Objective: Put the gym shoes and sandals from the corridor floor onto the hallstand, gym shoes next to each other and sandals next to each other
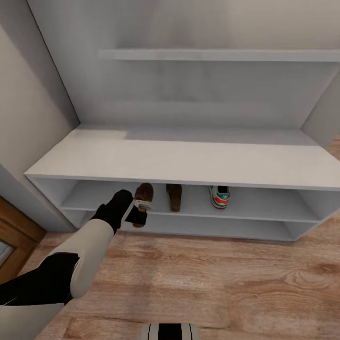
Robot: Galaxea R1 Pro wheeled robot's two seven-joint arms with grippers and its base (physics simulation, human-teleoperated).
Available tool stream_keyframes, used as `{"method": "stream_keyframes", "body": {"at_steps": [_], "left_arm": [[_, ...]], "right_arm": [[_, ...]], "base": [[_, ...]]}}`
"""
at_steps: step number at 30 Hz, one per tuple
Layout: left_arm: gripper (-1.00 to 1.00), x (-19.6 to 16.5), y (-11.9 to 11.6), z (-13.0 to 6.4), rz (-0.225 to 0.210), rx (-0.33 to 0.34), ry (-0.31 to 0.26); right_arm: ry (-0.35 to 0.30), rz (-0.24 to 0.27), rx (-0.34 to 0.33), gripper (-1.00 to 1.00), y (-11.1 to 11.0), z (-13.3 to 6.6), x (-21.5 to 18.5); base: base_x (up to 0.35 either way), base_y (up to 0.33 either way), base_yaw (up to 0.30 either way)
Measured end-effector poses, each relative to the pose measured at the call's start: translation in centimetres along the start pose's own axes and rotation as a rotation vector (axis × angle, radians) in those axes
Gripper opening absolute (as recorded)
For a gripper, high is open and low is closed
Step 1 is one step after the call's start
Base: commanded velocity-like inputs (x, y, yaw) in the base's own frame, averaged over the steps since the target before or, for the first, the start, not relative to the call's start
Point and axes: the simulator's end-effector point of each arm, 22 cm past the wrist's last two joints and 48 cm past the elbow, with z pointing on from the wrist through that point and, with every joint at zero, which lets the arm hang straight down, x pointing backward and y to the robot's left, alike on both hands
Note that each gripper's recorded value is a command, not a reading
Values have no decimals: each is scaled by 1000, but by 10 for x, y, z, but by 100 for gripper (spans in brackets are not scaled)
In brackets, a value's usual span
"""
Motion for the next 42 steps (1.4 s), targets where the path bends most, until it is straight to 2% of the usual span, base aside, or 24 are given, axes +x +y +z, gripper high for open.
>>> {"method": "stream_keyframes", "body": {"at_steps": [25, 42], "left_arm": [[-100, 0, -1, 0, 0, 1, 0], [-100, -5, 0, -1, 3, 3, -21]], "right_arm": [[1, 0, 0, -100, 0, 0, 0], [3, 0, -1, -100, 1, 0, 2]], "base": [[91, -49, 0], [4, -2, 0]]}}
